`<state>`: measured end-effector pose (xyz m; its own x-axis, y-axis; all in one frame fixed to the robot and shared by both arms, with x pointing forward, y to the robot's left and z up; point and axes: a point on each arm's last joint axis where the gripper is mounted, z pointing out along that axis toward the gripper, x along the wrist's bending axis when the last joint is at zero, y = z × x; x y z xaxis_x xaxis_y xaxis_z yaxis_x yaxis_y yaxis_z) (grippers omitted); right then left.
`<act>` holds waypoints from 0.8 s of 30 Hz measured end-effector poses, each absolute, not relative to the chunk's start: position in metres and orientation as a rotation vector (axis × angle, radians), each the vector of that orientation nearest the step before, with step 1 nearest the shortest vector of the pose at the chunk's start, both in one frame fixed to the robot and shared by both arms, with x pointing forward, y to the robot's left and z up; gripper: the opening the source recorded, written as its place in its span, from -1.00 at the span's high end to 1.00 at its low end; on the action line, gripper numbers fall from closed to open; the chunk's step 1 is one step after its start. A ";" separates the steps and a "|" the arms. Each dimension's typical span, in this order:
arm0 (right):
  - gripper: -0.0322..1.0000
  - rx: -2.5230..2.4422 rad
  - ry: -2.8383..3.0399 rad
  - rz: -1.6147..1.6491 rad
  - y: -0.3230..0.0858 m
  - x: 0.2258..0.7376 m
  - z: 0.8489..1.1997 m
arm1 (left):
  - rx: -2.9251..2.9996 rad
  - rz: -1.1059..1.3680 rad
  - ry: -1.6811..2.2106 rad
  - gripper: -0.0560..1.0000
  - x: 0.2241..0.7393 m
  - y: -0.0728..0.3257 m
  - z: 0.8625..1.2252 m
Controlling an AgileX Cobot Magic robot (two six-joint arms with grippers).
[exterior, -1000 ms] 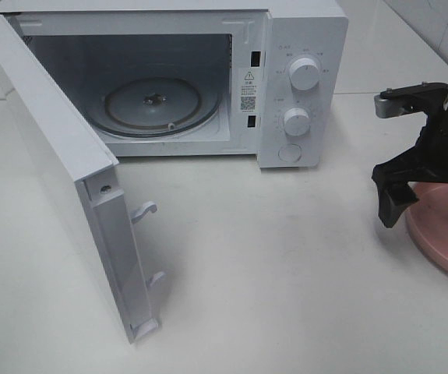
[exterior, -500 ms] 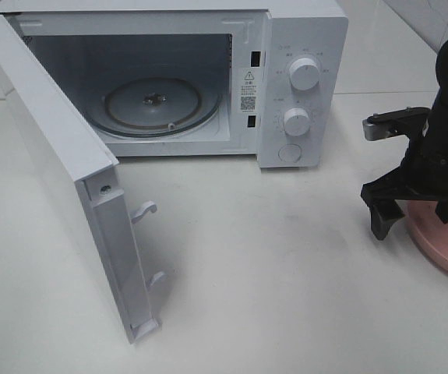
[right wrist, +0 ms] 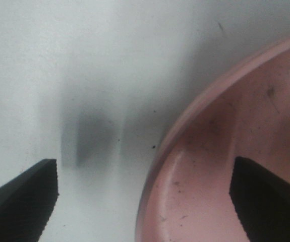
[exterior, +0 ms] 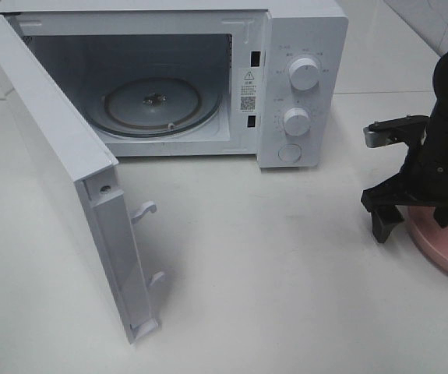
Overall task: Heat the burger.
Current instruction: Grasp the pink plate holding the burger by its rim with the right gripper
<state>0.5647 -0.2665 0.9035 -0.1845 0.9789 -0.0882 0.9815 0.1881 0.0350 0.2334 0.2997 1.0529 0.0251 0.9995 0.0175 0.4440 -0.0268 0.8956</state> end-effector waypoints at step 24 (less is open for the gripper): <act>-0.26 1.947 2.336 -0.108 -0.269 0.567 0.890 | 1.568 0.957 1.512 -0.98 0.233 0.300 1.053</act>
